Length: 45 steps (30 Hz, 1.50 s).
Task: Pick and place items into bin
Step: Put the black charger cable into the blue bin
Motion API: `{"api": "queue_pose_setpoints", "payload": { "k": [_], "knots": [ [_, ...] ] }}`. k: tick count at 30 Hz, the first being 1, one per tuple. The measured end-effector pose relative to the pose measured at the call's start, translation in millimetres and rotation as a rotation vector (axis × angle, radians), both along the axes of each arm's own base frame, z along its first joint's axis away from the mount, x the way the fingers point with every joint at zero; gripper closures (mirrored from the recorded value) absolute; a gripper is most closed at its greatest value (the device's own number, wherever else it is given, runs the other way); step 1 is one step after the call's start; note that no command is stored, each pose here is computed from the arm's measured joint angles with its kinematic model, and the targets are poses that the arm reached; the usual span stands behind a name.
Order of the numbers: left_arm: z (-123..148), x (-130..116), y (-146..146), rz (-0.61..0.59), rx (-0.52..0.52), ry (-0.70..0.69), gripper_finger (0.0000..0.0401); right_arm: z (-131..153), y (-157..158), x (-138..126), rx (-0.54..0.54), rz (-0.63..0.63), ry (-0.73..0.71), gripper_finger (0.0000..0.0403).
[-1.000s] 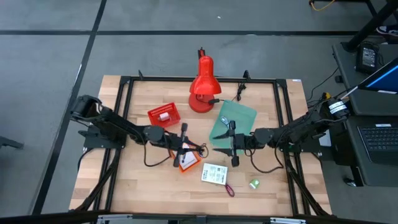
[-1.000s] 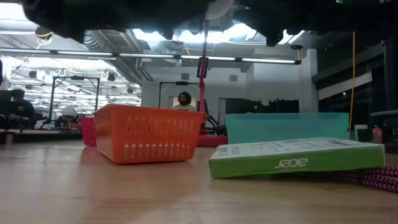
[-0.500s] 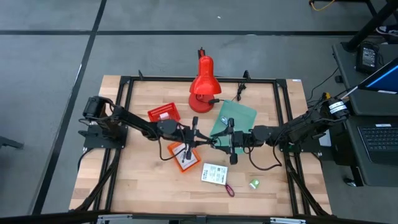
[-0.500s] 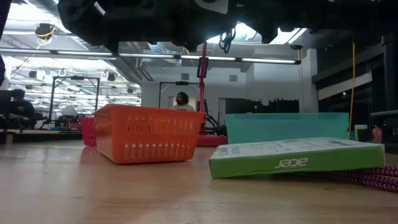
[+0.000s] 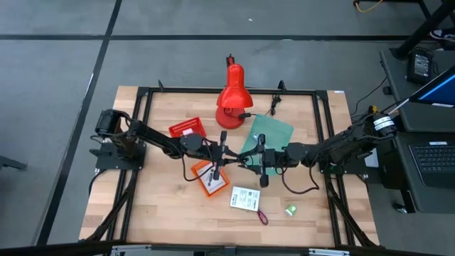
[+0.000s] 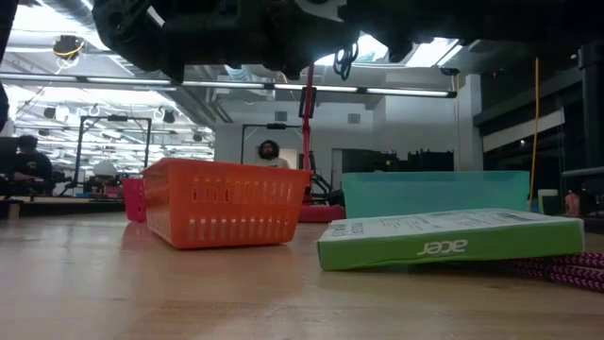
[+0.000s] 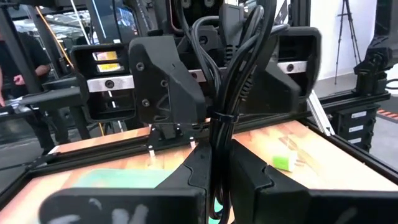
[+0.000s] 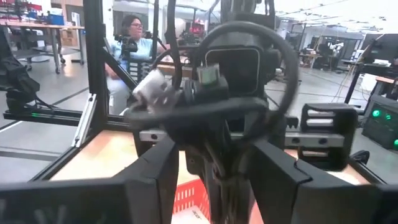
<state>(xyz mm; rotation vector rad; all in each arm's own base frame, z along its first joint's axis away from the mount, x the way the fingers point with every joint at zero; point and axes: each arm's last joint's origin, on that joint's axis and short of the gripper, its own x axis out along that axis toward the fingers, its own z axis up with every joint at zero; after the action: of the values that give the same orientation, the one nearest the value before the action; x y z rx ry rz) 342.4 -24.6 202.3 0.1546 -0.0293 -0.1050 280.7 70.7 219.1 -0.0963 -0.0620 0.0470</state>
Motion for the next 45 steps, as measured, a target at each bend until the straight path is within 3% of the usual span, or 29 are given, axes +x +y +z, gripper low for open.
{"api": "queue_pose_setpoints", "payload": {
  "k": [6, 13, 28, 39, 45],
  "knots": [
    [-1.1, 0.0, 0.3, 0.000, 0.000, 0.012, 0.0377, -5.1, 1.9, 8.2, -0.011, -0.008, 0.029, 0.0273],
    [-1.7, -0.6, -0.4, -0.025, 0.007, 0.023, 0.0372, -5.8, 1.7, 8.1, -0.016, -0.024, 0.036, 0.0377],
    [28.2, -30.7, -2.6, -0.104, 0.030, 0.200, 0.0322, 3.7, 3.7, -0.7, -0.016, -0.021, 0.063, 0.0379],
    [30.8, -90.9, -0.4, -0.096, -0.001, 0.171, 0.0368, 21.8, 4.4, -28.5, 0.048, -0.058, 0.182, 0.0379],
    [26.4, -124.7, 2.7, -0.053, -0.002, 0.132, 0.0391, 33.1, 7.6, -41.7, 0.050, -0.078, 0.171, 0.0380]
  ]
}}
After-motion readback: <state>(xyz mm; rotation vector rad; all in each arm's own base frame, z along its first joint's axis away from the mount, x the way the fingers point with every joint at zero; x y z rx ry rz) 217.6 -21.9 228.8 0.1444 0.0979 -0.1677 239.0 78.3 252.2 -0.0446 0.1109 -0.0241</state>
